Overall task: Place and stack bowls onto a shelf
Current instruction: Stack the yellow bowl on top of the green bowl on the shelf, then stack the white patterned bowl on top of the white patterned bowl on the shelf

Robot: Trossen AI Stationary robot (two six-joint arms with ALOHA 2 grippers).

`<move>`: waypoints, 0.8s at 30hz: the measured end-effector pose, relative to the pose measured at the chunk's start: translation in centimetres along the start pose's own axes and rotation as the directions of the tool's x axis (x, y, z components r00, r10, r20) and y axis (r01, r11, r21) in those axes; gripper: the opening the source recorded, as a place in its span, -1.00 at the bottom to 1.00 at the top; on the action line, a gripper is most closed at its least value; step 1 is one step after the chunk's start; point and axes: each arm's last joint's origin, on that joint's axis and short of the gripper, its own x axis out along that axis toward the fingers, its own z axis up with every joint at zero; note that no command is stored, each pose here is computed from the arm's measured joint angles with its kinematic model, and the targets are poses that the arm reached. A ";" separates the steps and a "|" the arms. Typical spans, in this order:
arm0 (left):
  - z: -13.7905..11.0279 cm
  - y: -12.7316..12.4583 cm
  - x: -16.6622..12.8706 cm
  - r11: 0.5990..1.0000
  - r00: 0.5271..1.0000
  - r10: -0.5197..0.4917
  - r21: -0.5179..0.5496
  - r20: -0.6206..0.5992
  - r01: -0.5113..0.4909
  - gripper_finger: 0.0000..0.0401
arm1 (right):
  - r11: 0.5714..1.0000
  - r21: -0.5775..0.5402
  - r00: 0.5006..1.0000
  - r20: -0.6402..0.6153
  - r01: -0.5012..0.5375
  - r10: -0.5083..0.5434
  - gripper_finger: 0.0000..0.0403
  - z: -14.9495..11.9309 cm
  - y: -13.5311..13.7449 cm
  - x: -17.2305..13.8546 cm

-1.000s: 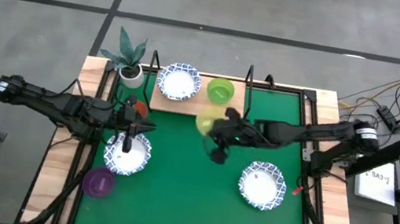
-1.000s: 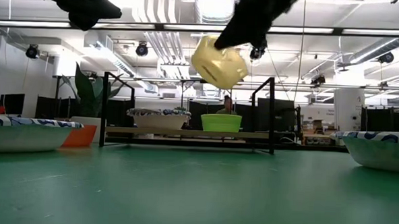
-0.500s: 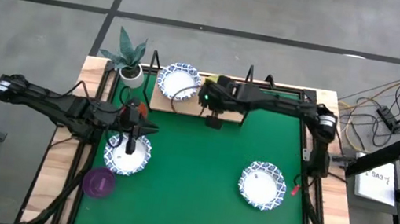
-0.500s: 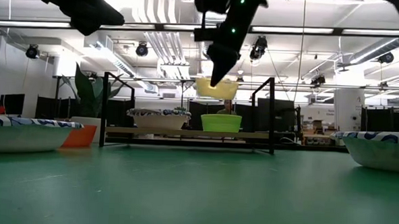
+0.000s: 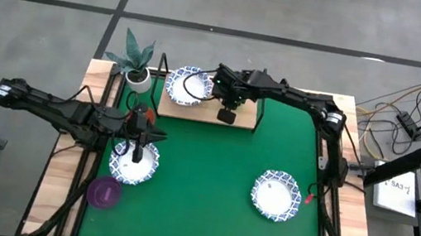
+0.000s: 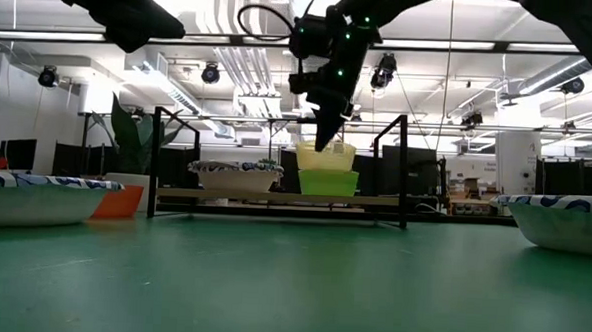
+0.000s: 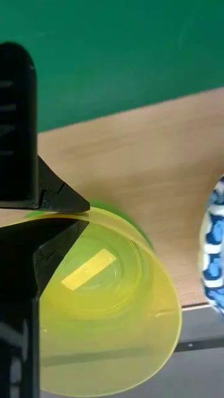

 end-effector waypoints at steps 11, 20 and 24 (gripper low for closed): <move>0.0 0.0 0.0 1.000 1.000 0.000 0.001 0.000 0.000 -0.82 | 1.000 0.011 1.000 -0.012 0.007 -0.007 -0.95 -0.2 0.0 0.5; 0.0 0.0 0.0 1.000 1.000 0.000 0.001 0.000 0.000 -0.82 | 0.999 0.050 1.000 -0.016 0.014 -0.014 -0.68 -0.3 -0.3 0.5; 0.0 0.0 0.0 1.000 1.000 0.000 0.000 0.000 0.000 -0.82 | 0.999 0.052 1.000 -0.011 0.014 -0.013 -0.57 -0.4 -0.4 0.1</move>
